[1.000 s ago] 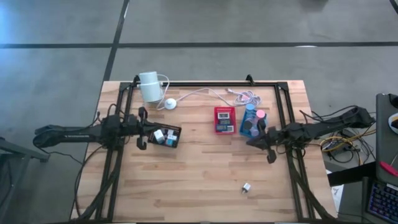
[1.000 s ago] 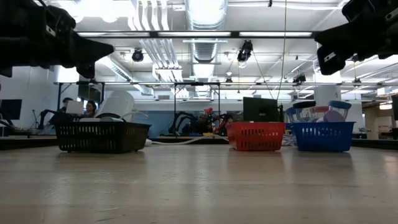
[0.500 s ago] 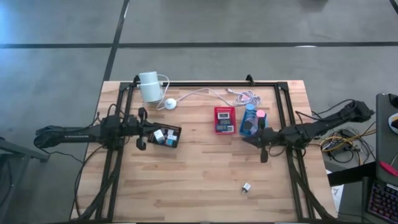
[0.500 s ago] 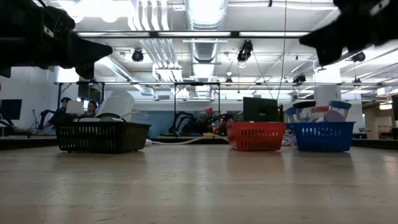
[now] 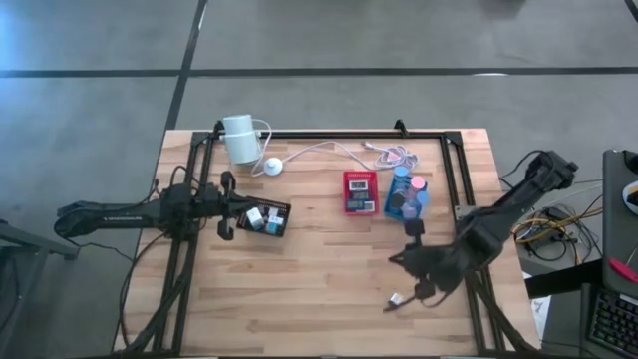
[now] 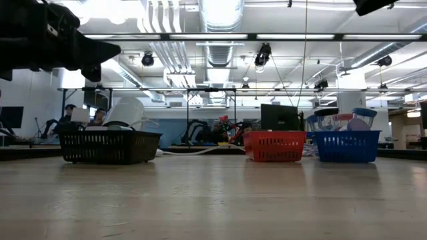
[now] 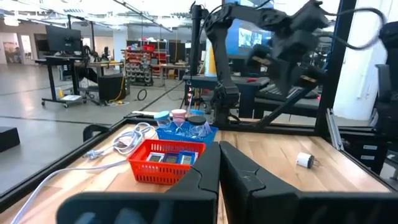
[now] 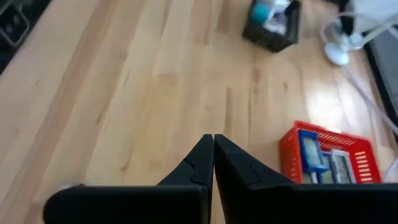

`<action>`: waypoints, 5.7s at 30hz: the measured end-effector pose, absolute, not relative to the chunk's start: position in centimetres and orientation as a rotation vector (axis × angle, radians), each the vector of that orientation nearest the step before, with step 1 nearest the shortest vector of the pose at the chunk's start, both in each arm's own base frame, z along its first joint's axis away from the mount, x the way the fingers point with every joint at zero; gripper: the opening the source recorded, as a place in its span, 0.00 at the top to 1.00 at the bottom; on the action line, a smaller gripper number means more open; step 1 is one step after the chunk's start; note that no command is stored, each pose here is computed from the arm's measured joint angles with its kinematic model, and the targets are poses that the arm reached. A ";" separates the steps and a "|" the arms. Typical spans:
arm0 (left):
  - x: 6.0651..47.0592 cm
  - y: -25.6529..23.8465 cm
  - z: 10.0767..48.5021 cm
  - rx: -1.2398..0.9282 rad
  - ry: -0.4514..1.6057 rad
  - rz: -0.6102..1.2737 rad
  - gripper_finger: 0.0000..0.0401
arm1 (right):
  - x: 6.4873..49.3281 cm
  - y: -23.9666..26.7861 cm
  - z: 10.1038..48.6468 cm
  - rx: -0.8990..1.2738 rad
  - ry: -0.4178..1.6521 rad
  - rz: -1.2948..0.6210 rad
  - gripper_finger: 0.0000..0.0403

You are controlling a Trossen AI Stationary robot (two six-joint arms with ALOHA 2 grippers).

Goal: Pick & Place Office items
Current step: Put the black white digital clock into the black bin

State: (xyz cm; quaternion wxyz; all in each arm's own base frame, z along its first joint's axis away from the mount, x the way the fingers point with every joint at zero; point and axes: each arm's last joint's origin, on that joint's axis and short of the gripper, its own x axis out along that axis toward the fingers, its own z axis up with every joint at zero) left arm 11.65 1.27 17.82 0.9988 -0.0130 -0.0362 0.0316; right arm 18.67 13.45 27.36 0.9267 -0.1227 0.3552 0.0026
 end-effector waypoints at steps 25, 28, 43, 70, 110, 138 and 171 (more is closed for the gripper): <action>11.6 1.2 17.5 0.111 -0.061 0.056 0.98 | 22.7 20.8 21.2 -0.179 1.235 0.343 0.37; 11.7 1.2 17.5 0.111 -0.060 0.056 0.98 | 22.6 20.7 20.3 -0.191 1.220 0.362 0.31; 11.7 1.2 17.5 0.100 -0.057 0.055 0.98 | 21.7 19.8 16.3 -0.243 1.221 0.390 0.31; 11.7 1.2 17.4 0.032 -0.050 0.054 0.98 | 21.2 19.3 14.6 -0.233 1.194 0.377 0.43; 11.6 1.3 17.7 0.052 -0.076 0.074 0.98 | 18.4 13.4 25.1 -0.002 0.480 0.210 0.73; 11.6 1.3 17.8 0.067 -0.085 0.087 0.98 | 10.6 3.8 18.8 0.186 -0.102 0.037 0.73; 11.6 1.4 19.2 0.087 -0.138 0.103 0.98 | 23.7 3.5 26.0 0.067 0.284 -0.103 0.73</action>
